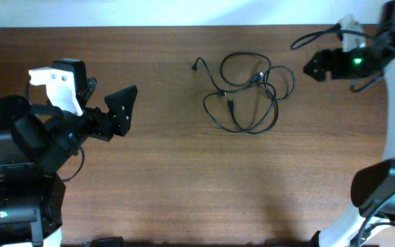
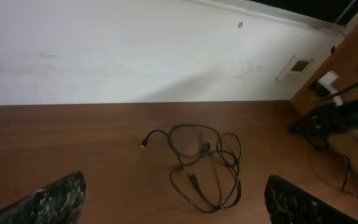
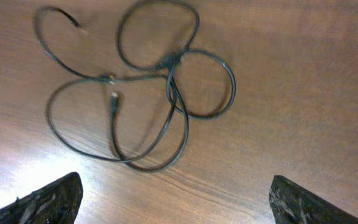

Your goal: Untangle cables

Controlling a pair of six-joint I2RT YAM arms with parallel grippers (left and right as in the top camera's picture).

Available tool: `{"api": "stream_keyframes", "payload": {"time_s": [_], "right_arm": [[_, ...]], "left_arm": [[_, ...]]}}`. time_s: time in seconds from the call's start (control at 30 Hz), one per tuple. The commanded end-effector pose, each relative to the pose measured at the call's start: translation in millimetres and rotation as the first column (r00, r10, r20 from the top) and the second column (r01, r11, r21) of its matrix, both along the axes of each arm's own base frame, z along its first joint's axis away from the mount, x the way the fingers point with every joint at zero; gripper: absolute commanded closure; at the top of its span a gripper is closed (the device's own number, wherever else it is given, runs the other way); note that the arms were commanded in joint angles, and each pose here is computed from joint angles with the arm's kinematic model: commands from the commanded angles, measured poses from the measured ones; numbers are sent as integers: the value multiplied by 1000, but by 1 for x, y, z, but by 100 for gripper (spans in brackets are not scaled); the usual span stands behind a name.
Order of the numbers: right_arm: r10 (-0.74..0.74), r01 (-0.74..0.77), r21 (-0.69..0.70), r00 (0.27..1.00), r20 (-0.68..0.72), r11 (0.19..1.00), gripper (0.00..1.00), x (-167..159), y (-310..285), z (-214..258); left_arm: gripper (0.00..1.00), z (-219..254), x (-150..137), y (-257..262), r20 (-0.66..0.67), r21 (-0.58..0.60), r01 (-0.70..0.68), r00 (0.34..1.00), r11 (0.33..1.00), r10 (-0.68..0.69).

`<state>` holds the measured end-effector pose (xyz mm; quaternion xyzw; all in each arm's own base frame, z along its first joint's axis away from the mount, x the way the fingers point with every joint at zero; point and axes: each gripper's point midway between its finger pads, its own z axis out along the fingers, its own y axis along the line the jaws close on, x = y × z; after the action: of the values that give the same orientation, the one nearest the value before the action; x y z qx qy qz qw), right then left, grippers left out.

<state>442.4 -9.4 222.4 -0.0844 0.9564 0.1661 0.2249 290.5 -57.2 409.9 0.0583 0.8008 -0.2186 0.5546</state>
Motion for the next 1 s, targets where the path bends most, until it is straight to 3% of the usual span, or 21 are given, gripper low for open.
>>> {"api": "stream_keyframes", "payload": {"time_s": [0.0,0.03,0.1,0.33,0.5,0.53,0.57,0.67,0.77,0.97], "right_arm": [[-186,178,-69,975,-123,982,11,7,-1,-51],[-220,215,-51,965,-140,975,18,10,5,-65],[-227,223,-40,960,-167,974,21,9,21,-96],[-113,110,-30,966,-230,994,43,-23,93,-178],[-165,166,-10,966,-201,986,63,-17,98,-190],[-168,170,-6,967,-192,985,84,-15,99,-189],[-163,168,8,968,-190,986,96,-14,101,-188],[-48,78,196,987,-154,977,96,-7,133,-170],[135,-117,405,991,-17,907,96,-1,171,-126],[326,-429,319,886,330,845,96,-22,208,-21]], "left_arm": [[8,1,-3,-2,0,-4,12,1000,1000,-12],[8,0,-3,-2,-5,-4,11,1000,1000,-11],[8,0,-3,-2,-5,-4,12,1000,1000,-12],[8,0,-3,-2,-9,-5,12,1000,1000,-12],[7,-4,-4,-2,-23,-6,11,1000,1000,-12],[7,-3,-4,-2,-23,-6,11,1000,1000,-12],[7,-4,-4,-2,-23,-6,11,1000,1000,-12],[7,-3,-4,-2,-23,-6,11,1000,1000,-11],[7,-4,-4,-2,-23,-6,11,1000,1000,-11],[5,-3,-4,-2,-23,-5,10,1000,1000,-10]]}}
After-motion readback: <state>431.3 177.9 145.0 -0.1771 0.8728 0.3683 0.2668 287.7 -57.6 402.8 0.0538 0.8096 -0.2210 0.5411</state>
